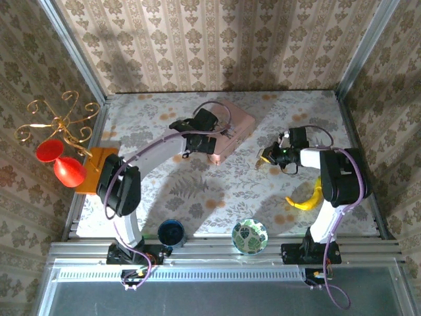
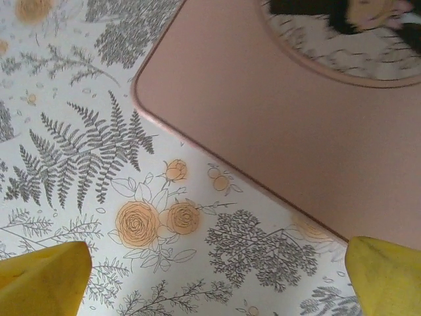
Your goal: Unlock the padlock with the key
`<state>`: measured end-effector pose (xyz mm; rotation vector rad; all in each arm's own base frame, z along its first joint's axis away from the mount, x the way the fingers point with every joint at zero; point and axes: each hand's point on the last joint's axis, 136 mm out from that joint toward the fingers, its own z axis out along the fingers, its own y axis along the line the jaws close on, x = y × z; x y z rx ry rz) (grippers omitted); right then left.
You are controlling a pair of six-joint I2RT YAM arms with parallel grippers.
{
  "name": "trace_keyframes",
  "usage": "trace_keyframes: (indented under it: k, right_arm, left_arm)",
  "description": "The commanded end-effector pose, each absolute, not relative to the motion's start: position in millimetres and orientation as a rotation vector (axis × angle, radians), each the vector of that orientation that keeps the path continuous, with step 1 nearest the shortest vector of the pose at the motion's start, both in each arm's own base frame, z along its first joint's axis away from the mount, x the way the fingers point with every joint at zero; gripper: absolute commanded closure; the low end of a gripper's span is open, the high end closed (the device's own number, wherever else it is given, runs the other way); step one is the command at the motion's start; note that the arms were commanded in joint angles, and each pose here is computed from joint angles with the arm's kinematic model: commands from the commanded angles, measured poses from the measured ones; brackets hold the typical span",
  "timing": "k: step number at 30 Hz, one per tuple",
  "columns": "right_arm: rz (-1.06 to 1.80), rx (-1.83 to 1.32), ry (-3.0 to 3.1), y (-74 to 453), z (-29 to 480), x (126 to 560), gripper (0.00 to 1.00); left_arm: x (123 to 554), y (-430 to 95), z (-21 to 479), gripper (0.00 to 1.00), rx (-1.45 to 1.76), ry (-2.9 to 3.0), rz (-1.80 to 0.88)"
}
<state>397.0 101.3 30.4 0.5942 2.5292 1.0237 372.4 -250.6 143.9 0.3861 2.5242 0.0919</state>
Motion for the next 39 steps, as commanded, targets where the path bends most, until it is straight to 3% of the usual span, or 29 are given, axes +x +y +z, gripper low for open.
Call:
trace_keyframes:
  k: [1,6,11,18,26,39]
  right_arm:
    - [0.930,0.593,2.575,91,27,383,0.94]
    - [0.875,0.594,2.599,83,25,375,0.94]
    - [0.837,0.608,2.596,75,27,373,0.93]
    - [0.773,0.616,2.609,68,28,371,0.82]
    - [0.721,0.607,2.589,62,41,367,0.51]
    - [0.622,0.589,2.497,49,83,356,0.46]
  left_arm:
    - [374,-252,157,0.00,0.430,2.491,0.143]
    - [372,-263,156,0.00,0.471,2.479,0.155]
    - [366,-273,154,0.00,0.598,2.438,0.339]
    - [355,-294,148,0.00,0.749,2.360,0.511]
    - [346,-309,130,0.00,0.798,2.380,0.474]
    - [356,-258,104,0.00,0.664,2.471,0.556]
